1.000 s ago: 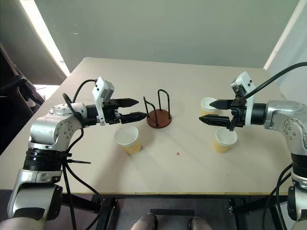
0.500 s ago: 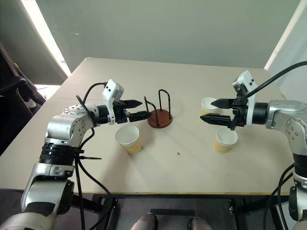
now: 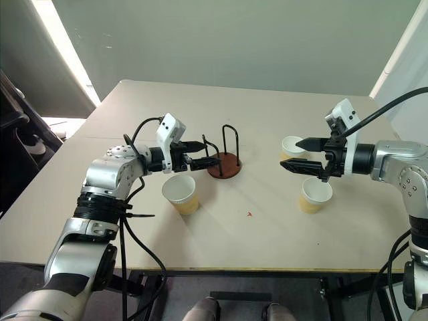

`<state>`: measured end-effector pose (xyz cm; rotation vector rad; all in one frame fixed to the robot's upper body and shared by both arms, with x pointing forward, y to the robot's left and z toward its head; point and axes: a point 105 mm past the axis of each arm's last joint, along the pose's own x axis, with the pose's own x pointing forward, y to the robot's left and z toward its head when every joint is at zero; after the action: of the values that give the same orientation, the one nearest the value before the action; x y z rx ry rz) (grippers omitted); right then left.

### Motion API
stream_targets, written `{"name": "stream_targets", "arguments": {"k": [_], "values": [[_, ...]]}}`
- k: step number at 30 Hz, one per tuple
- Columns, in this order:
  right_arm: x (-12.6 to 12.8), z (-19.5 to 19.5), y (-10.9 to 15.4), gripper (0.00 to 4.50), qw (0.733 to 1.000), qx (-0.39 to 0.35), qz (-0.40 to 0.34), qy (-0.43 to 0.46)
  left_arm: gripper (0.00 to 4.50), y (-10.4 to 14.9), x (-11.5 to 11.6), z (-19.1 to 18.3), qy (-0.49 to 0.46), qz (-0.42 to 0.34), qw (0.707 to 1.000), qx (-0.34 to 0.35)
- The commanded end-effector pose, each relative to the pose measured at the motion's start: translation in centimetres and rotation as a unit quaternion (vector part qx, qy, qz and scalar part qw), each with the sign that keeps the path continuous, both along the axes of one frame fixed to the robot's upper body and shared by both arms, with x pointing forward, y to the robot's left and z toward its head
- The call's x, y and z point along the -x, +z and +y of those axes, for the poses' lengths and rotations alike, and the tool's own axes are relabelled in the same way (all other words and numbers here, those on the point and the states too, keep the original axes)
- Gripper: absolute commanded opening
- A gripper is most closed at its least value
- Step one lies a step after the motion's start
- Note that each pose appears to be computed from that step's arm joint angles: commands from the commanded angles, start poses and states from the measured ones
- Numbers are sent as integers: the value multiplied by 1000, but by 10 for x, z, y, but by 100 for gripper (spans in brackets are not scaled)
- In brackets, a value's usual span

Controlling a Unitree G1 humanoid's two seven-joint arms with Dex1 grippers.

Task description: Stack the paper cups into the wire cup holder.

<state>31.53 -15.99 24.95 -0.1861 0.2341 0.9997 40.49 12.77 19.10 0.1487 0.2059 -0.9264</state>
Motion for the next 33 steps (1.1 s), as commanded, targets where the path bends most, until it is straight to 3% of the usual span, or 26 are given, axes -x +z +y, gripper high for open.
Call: {"name": "stream_targets", "arguments": {"k": [1, 10, 13, 24, 33], "values": [[5, -3, 14, 450, 1000, -4, -28, -2, 448, 20, -4, -11, -14, -35, 999, 4], [4, -3, 14, 450, 1000, -6, -30, -6, 448, 19, -11, -20, -16, -44, 999, 4], [4, -3, 14, 450, 999, -7, -30, -8, 390, 16, -12, -21, -16, -44, 999, 3], [5, -1, 13, 450, 1000, -11, -29, -5, 2, 2, -15, -19, -16, -31, 999, 3], [10, -7, 10, 450, 1000, -6, -20, -9, 2, 14, -2, -35, -95, -46, 994, 11]]}}
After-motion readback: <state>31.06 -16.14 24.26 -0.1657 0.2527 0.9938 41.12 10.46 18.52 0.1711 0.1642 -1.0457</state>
